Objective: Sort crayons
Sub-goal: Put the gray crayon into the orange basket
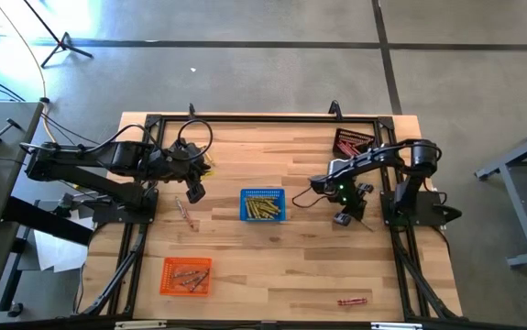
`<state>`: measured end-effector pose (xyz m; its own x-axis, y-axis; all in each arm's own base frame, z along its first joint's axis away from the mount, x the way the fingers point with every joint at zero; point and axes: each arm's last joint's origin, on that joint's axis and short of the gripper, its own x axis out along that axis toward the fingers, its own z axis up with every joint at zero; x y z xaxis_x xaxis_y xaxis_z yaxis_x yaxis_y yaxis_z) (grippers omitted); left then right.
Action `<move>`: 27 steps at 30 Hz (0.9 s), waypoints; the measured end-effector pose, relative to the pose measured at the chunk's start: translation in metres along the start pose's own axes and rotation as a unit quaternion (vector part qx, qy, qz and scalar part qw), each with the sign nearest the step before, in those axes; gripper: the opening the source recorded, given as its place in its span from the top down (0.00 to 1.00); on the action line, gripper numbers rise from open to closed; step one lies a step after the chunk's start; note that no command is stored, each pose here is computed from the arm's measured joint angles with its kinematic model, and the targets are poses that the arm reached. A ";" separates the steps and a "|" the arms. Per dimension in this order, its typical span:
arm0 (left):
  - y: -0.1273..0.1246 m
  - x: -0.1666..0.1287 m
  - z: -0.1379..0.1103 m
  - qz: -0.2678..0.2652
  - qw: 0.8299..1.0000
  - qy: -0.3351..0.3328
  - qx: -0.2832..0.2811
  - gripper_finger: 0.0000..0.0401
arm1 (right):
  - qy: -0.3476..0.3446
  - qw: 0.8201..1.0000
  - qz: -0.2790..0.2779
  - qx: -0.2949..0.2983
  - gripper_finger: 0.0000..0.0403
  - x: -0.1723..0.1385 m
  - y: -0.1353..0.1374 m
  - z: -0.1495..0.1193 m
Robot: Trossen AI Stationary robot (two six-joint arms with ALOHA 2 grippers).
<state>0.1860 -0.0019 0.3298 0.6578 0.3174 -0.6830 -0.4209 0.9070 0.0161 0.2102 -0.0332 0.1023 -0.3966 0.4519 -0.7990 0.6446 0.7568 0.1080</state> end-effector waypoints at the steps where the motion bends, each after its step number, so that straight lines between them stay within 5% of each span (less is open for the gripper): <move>1: 0.000 0.000 0.000 -0.001 1.000 0.000 0.000 0.85 | -0.008 1.000 0.000 -0.003 0.99 -0.003 0.002 0.002; 15: 0.000 0.000 0.000 -0.001 1.000 0.000 0.000 0.85 | -0.231 0.972 -0.032 -0.044 0.99 -0.089 0.041 0.033; 23: 0.000 0.000 0.000 -0.001 1.000 0.001 -0.001 0.85 | -0.380 0.922 -0.023 -0.071 0.99 -0.167 0.069 0.030; 27: 0.000 0.000 0.000 -0.001 1.000 0.000 -0.001 0.85 | -0.467 0.879 -0.006 -0.093 0.99 -0.209 0.091 0.018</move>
<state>0.1862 -0.0019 0.3297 0.6584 0.3153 -0.6834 -0.4207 0.9071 0.0132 0.3631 -0.0674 0.2682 0.3631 -0.0764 -0.9286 0.4923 0.8619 0.1215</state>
